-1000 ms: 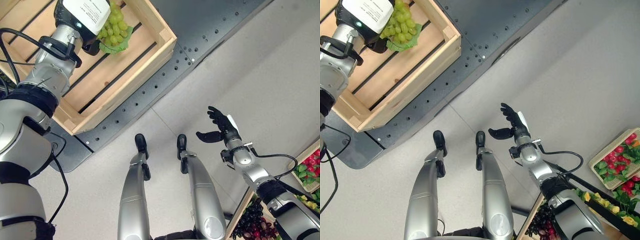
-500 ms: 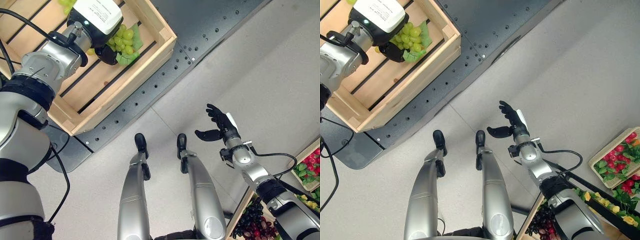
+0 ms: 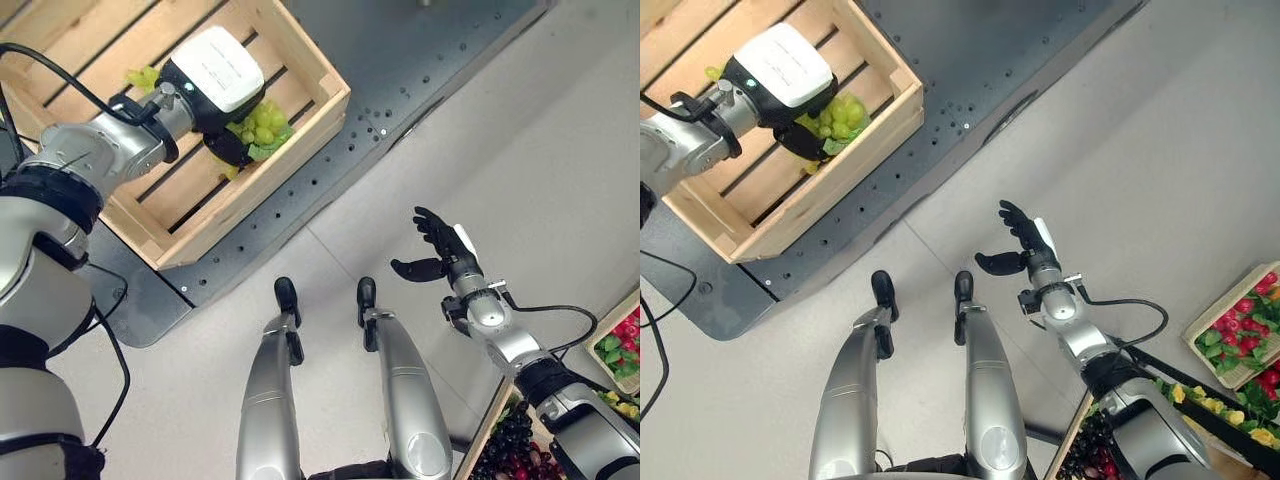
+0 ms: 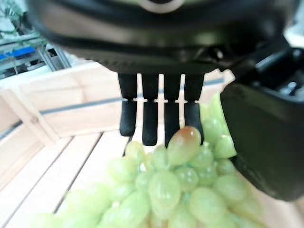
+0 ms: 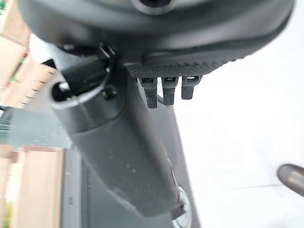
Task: Pick up the fruits from the basket on one side to the basket on the other side
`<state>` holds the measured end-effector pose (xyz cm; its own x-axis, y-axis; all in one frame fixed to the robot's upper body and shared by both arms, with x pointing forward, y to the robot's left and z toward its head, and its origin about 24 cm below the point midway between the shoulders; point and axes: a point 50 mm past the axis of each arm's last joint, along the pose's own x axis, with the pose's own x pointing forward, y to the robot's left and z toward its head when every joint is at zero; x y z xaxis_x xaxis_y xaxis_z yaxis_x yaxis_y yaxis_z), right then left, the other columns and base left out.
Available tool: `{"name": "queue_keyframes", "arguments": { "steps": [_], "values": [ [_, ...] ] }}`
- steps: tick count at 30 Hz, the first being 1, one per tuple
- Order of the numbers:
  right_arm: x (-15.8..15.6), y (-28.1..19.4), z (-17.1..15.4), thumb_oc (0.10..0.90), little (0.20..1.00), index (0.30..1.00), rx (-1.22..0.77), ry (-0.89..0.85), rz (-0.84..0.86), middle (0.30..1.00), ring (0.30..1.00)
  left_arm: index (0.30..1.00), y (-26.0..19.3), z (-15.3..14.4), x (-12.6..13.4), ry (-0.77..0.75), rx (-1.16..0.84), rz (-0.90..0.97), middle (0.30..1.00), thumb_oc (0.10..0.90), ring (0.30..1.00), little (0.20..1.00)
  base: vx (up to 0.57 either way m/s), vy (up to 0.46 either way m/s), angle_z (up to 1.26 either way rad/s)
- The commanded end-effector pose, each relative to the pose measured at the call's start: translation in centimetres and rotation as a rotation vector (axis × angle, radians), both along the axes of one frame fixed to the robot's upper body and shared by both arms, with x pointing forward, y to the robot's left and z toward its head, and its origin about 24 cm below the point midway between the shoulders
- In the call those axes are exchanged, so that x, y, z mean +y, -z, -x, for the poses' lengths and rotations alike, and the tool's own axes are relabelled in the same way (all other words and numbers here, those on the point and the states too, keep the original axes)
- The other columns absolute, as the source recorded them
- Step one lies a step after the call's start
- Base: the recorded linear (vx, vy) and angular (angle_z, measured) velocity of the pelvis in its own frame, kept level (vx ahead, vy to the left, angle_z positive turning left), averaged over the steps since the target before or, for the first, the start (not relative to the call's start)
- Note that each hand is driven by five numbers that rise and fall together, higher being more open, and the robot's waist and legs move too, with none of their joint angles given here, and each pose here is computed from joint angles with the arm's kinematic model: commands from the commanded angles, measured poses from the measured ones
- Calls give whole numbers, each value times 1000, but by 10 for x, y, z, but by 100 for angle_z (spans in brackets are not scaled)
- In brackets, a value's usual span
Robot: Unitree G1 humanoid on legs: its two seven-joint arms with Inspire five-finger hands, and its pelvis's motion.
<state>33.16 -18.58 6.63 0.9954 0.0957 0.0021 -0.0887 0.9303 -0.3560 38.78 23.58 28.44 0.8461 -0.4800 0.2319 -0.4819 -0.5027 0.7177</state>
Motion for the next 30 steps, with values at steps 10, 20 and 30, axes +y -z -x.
{"name": "queue_keyframes", "arguments": {
  "steps": [10,20,30],
  "values": [
    [-8,-35,13,800,900,900,-198,-47,-36,900,900,300,-27,31,58,-3,-493,892,300,400,300,300,29,1,0],
    [5,-32,30,800,900,900,-227,-156,-63,900,900,300,8,48,77,60,-519,1275,300,400,300,300,84,4,1],
    [-8,-11,44,800,900,900,-114,-190,-25,900,900,585,48,49,80,-45,-287,1159,585,590,585,585,138,26,0]
  ]
}}
